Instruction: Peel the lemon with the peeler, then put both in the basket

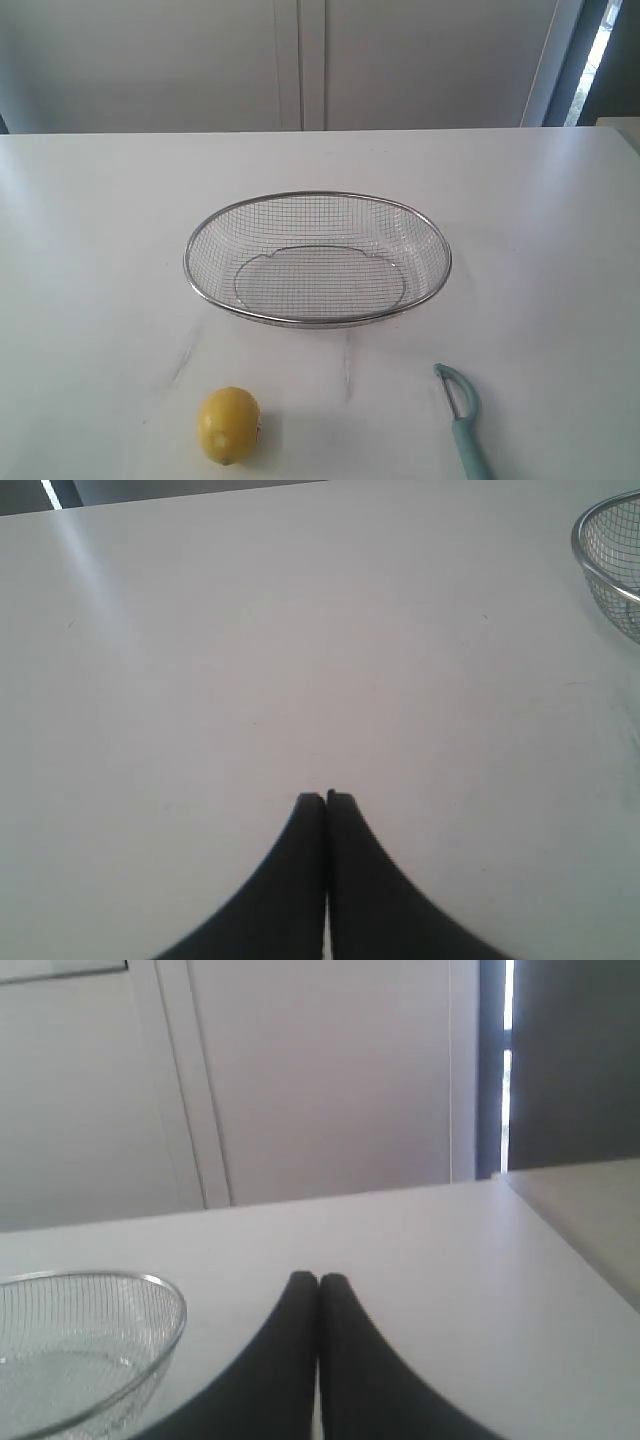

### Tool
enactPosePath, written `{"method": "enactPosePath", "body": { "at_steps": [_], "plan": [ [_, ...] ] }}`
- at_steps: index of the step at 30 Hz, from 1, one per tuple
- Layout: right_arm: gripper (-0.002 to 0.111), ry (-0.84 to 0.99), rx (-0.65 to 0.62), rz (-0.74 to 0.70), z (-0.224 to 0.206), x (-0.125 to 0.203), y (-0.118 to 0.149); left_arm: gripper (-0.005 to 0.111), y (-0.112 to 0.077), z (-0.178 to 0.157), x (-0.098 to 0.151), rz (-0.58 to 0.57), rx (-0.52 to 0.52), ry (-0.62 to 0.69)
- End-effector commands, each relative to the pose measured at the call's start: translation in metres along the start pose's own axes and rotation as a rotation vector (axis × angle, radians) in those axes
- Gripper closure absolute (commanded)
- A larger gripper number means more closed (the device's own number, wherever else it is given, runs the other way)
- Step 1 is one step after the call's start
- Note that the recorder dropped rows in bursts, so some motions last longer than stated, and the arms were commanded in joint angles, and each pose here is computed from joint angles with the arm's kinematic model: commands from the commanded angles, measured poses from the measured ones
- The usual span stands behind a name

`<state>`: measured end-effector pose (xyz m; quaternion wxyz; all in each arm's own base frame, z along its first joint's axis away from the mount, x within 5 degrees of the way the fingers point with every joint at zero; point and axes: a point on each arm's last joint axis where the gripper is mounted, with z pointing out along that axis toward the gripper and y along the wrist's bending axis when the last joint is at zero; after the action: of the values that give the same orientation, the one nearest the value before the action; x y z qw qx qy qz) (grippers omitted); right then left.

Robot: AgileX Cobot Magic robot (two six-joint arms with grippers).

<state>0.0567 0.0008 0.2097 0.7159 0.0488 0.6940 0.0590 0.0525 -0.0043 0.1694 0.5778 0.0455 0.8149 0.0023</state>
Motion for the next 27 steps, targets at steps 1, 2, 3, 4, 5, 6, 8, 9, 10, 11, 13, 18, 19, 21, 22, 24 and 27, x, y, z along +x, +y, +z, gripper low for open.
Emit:
{"method": "enactPosePath", "body": {
  "at_steps": [1, 2, 3, 4, 5, 6, 8, 9, 10, 11, 13, 18, 19, 21, 22, 24, 27],
  "plan": [
    [0.108, -0.139, -0.018, 0.000, -0.001, -0.011, 0.001, 0.107, -0.001, 0.000, 0.001, -0.003, 0.008, -0.003],
    [0.108, -0.164, -0.021, -0.003, -0.002, -0.013, 0.002, 0.107, -0.001, 0.000, 0.001, -0.003, 0.008, -0.003],
    [0.108, -0.181, -0.023, -0.003, -0.002, -0.015, 0.002, 0.107, -0.001, 0.000, 0.001, -0.003, 0.008, -0.003],
    [0.108, -0.200, -0.025, -0.002, -0.002, -0.017, 0.002, 0.107, -0.001, 0.000, 0.001, -0.003, 0.008, -0.003],
    [0.108, -0.208, -0.026, -0.002, -0.002, -0.017, 0.002, 0.107, -0.001, 0.000, 0.001, -0.003, 0.008, -0.003],
    [0.108, -0.208, -0.026, -0.002, -0.002, -0.017, 0.002, 0.107, -0.001, 0.000, 0.001, -0.003, 0.008, -0.003],
    [0.108, -0.209, -0.026, -0.002, -0.002, -0.017, 0.002, 0.107, -0.001, 0.000, 0.001, -0.003, 0.008, -0.003],
    [0.108, -0.214, -0.027, -0.002, -0.002, -0.018, 0.002, 0.107, -0.001, 0.000, 0.001, -0.003, 0.008, -0.003],
    [0.108, -0.221, -0.027, -0.002, -0.003, -0.019, 0.002, 0.107, -0.001, 0.000, 0.001, -0.003, 0.008, -0.003],
    [0.108, -0.231, -0.029, -0.002, -0.003, -0.019, 0.002, 0.107, -0.001, 0.000, 0.001, -0.003, 0.008, -0.003],
    [0.108, -0.255, -0.031, -0.002, -0.003, -0.022, 0.003, 0.107, -0.001, 0.000, 0.001, -0.003, 0.008, -0.003],
    [0.108, -0.301, -0.037, -0.002, -0.004, -0.026, 0.003, 0.107, -0.001, 0.000, 0.001, -0.003, 0.008, -0.003],
    [0.108, -0.314, -0.038, -0.002, -0.005, -0.027, 0.003, 0.107, -0.001, 0.000, 0.001, -0.003, 0.008, -0.003],
    [0.108, -0.331, -0.040, -0.002, -0.005, -0.028, 0.003, 0.107, -0.001, 0.000, 0.001, -0.003, 0.008, -0.003],
    [0.108, -0.346, -0.042, -0.002, -0.006, -0.029, 0.004, 0.107, -0.001, 0.000, 0.001, -0.003, 0.008, -0.003],
    [0.108, -0.372, -0.043, 0.004, -0.007, -0.032, 0.003, 0.107, -0.001, 0.000, 0.001, -0.003, 0.008, -0.003],
    [0.108, -0.391, -0.041, 0.028, -0.007, -0.033, 0.003, 0.107, -0.001, 0.000, 0.001, -0.003, 0.008, -0.003]
  ]
}}
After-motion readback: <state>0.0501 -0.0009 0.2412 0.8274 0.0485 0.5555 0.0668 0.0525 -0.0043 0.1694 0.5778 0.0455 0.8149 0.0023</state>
